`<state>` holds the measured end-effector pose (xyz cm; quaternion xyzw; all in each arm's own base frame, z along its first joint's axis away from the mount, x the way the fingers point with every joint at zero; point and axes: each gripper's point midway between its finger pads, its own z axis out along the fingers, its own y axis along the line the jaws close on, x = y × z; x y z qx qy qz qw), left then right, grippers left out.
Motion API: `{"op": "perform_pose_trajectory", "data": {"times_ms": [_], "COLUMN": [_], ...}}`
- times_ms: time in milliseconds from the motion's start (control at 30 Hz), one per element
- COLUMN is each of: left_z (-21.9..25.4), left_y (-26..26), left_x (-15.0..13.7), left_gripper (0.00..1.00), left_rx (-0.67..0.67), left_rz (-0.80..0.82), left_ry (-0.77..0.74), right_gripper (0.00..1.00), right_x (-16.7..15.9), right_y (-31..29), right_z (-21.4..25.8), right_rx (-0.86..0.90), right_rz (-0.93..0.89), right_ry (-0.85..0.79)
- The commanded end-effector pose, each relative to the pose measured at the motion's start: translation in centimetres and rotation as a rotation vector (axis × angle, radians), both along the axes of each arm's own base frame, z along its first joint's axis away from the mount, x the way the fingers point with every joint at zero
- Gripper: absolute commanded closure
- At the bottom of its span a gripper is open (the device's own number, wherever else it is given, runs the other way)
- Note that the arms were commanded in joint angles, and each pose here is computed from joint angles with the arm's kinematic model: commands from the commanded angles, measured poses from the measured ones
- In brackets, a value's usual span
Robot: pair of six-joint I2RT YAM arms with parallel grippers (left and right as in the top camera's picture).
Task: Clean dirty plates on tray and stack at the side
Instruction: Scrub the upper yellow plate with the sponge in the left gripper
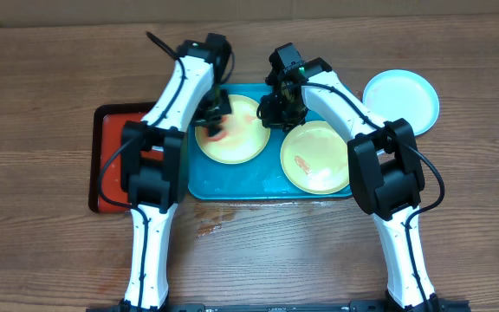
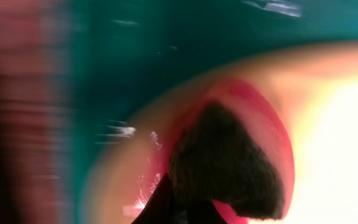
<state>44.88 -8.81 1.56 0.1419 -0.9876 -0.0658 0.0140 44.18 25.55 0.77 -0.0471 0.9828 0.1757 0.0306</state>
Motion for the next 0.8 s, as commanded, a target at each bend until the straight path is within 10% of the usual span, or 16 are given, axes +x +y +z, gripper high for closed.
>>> {"op": "perform_pose_trajectory", "data": {"times_ms": [0,433,767], "left_z": [4.8,16.0,14.5], "left_y": [5.9,9.2,15.8], "left_x": [2.3,2.9,-0.7], "left_gripper": [0.96,0.96,0.96], "left_rx": [0.201,0.082,0.052], "left_rz": [0.076,0.194,0.353], "left_ry": [-0.147,-0.378,-0.239], "right_gripper": [0.96,0.96,0.96], "right_x": [0.6,3.0,3.1], "right_y": [-3.1,-2.4,-3.2], "right_z": [-1.1,8.0,20.1], "right_rx": [-0.149,-0.240,-1.000], "right_rz": [-0.035,0.121,0.285], "right_ry": [-0.031,-0.236,-0.662]}}
